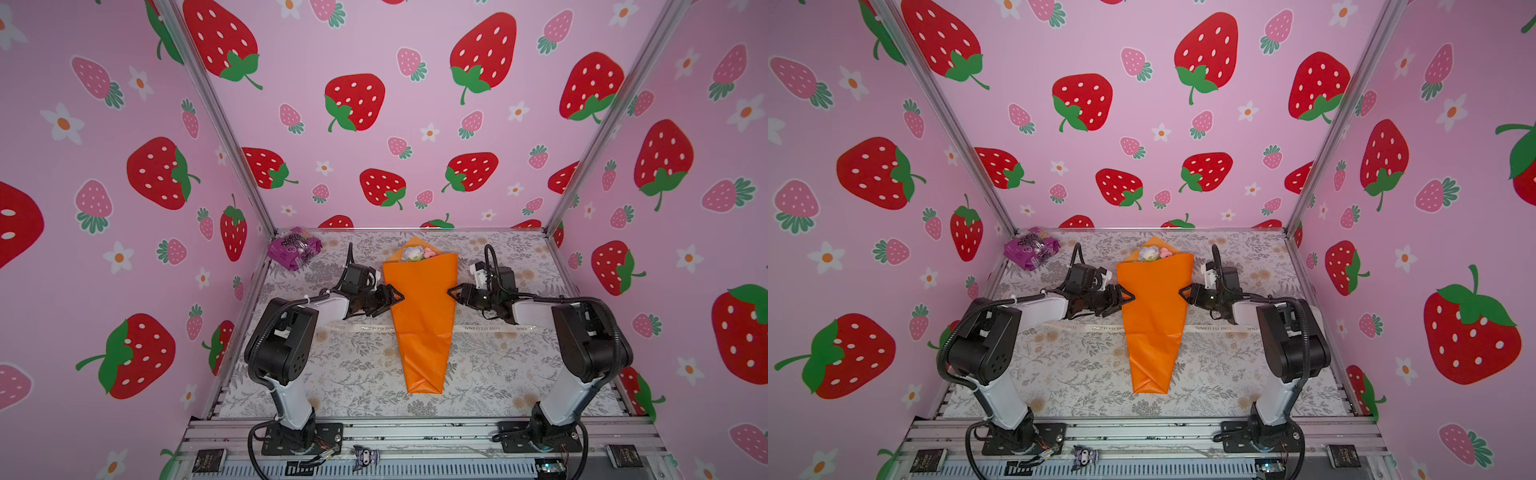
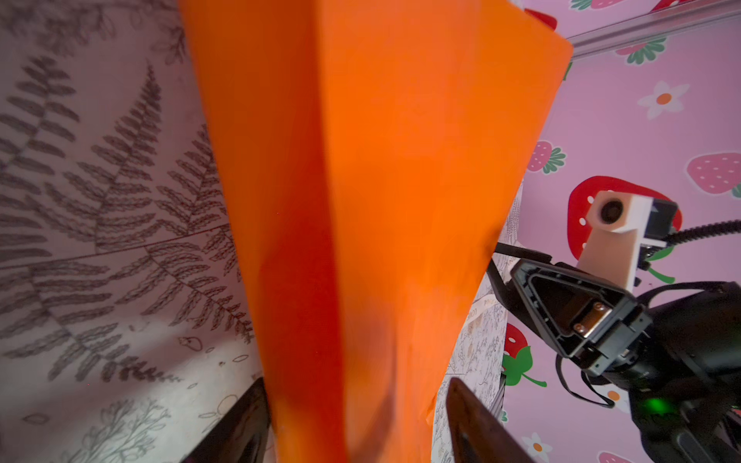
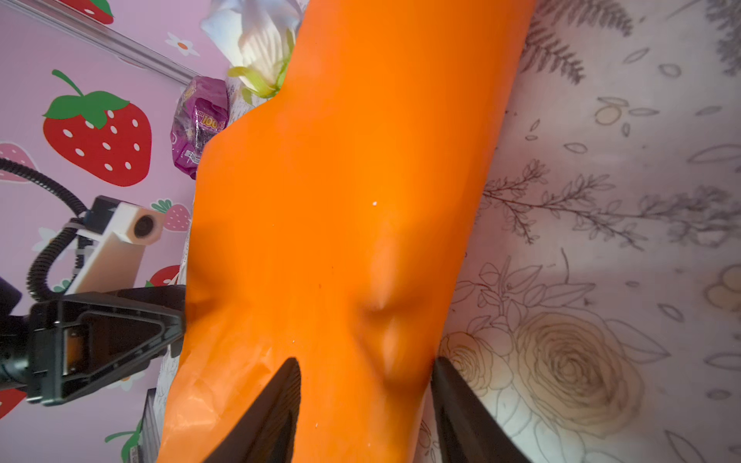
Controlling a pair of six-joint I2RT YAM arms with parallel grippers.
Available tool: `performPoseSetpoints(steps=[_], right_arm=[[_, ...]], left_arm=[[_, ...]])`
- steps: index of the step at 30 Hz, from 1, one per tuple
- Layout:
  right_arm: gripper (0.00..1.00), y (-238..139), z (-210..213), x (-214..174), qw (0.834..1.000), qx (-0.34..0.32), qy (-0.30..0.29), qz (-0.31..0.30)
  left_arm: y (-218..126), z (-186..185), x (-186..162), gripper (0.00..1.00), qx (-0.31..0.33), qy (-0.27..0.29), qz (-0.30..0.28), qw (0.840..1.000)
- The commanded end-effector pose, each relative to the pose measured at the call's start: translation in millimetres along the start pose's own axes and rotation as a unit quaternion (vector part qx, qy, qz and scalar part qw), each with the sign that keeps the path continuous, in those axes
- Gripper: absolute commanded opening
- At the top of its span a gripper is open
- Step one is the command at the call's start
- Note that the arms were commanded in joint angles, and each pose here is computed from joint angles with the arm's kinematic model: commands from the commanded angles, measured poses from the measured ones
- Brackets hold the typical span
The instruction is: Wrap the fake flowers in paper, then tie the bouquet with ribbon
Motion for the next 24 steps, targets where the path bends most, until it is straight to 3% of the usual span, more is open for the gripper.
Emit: performPoseSetpoints(steps=[1,4,10,13,17,24], right_arm=[[0.58,5.1,-9.2,-7.0,1.000,0.003,0.020,0.014],[0.59,12.1,-10.8,-9.7,0.999,0.019,0.030,0.028],[0.56,21.3,-13.9,-14.7,0.997,0.043,0.036,0.046],[0.41,19.8,-13.1,-14.8,0.997,0.049,0.038,0.041],[0.25,10.3,-6.7,-12.5,0.998,0.047,0.024,0.023],[0.24,-0.1,-6.2,-12.4,0.999,0.041,0.025,0.010]], left_arm=[[9.7,3.3,0.2,0.67,-0.012,-0.015,0.008,1.000],[14.1,4.5,-0.2,0.56,-0.019,-0.018,0.009,1.000],[18.5,0.4,-2.9,0.24,-0.030,-0.011,0.010,0.999],[22.4,-3.2,-4.8,0.13,-0.035,-0.008,0.015,0.999],[23.4,-11.5,-5.4,0.09,-0.042,-0.002,0.012,0.999],[23.6,-22.2,-5.8,0.08,-0.047,0.007,0.013,0.999]])
Point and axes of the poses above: each gripper's point midway between its finger pads, its own y axis out along the fingers, its own z axis along the line the jaws close on, x = y × z, the point moved 4 cm from there along -y, back along the fingers, and after that the axes turned 15 degrees about y, right-handed, at the moved point
